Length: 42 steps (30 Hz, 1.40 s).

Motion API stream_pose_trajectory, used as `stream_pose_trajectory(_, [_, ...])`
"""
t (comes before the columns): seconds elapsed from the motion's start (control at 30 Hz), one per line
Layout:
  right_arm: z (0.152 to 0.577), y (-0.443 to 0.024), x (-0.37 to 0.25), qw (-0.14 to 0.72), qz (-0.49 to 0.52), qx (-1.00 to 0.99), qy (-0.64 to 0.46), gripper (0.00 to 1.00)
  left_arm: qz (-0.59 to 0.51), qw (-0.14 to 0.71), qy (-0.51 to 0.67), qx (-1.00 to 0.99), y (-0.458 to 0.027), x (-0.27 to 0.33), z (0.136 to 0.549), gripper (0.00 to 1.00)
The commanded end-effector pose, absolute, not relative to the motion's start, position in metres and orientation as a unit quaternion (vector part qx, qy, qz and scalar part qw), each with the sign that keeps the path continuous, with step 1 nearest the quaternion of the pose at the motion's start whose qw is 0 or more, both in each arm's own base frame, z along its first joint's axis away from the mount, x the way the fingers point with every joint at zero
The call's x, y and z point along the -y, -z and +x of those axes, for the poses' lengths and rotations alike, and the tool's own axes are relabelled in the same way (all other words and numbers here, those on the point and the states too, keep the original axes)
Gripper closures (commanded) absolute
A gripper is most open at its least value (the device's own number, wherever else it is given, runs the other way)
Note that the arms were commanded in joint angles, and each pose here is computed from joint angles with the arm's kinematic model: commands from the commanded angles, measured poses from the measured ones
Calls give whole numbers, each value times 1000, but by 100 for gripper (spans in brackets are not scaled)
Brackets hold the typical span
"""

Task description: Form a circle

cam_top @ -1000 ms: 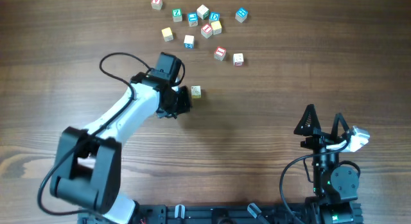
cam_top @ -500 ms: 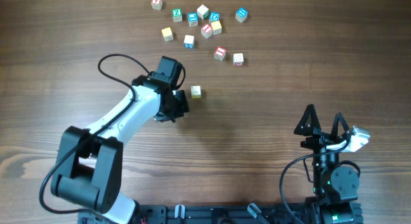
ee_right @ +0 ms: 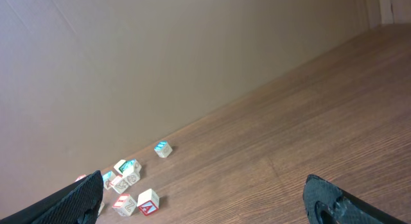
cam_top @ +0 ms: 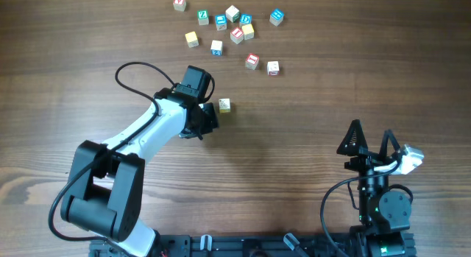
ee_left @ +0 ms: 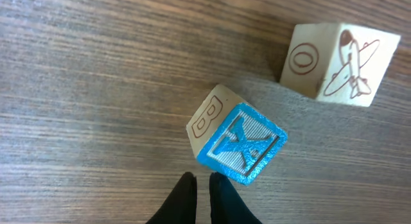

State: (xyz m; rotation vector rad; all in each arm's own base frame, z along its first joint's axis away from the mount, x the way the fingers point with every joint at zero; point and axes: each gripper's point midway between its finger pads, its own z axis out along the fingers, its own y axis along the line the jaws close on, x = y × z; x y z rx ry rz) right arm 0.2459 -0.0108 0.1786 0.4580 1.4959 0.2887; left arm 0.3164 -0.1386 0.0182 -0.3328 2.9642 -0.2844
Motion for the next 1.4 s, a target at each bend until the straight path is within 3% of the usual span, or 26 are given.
stream_pose_trajectory(0.0, [246, -180, 13, 702, 210, -668, -128, 0, -115, 69, 88, -987, -12, 138, 314, 89])
stream_pose_trajectory(0.37, [246, -180, 13, 702, 210, -668, -128, 0, -113, 75, 91, -987, -13, 140, 317, 90])
stream_pose_trajectory(0.7, [246, -180, 13, 702, 210, -668, -128, 0, -121, 61, 107, -985, -35, 139, 326, 96])
stream_pose_trajectory(1.0, [246, -180, 13, 702, 210, -668, -129, 0, -98, 31, 91, -990, -15, 153, 313, 96])
stream_pose_trajectory(1.37, [246, -180, 13, 702, 210, -668, -128, 0, -93, 56, 74, -991, -12, 151, 322, 96])
